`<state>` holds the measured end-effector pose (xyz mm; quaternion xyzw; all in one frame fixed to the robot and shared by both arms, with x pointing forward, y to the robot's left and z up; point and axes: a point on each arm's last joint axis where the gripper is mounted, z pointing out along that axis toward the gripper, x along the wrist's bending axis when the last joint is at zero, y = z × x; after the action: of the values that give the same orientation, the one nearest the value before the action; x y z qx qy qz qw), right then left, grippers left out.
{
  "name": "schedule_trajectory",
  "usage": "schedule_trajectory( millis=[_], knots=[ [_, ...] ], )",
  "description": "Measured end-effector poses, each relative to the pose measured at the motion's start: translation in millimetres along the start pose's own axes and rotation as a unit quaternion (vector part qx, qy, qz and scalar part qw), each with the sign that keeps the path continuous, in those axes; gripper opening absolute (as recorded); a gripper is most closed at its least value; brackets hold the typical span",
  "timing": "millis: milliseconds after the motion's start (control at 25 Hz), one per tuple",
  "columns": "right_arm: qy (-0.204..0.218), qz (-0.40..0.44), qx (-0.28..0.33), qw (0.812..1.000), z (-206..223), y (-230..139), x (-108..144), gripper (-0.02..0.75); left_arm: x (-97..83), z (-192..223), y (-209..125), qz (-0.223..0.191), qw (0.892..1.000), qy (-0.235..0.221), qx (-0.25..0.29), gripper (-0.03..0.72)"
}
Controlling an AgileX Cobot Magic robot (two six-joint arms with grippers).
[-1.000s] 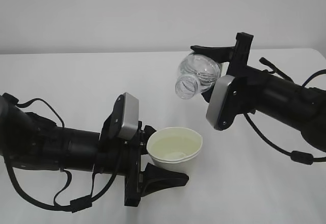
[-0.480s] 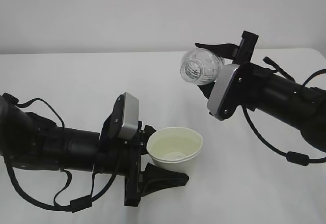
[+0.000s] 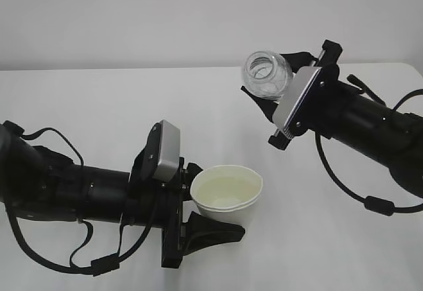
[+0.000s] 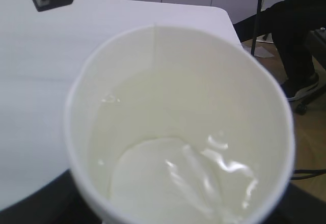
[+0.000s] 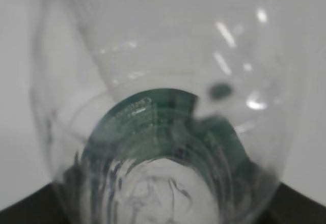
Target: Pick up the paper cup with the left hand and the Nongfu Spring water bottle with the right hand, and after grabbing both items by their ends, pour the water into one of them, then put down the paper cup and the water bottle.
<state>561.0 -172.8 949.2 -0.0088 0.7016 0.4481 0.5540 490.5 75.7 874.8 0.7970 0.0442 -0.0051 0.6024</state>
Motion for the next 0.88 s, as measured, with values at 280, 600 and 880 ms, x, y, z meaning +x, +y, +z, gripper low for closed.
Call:
schedule_trajectory(
  millis=[280, 600, 880],
  knots=[
    [-0.010, 0.063, 0.007, 0.998, 0.0, -1.4, -1.8, 0.445, 0.0, 0.0, 0.0, 0.000, 1.000, 0.000, 0.000, 0.480],
    [-0.021, 0.132, 0.013, 0.991, 0.0, -2.8, -3.4, 0.445, 0.0, 0.0, 0.0, 0.000, 1.000, 0.000, 0.000, 0.479],
    [-0.043, 0.209, 0.023, 0.977, -0.3, -5.7, -6.9, 0.445, 0.0, 0.0, 0.0, 0.000, 1.000, 0.000, 0.000, 0.479]
  ],
)
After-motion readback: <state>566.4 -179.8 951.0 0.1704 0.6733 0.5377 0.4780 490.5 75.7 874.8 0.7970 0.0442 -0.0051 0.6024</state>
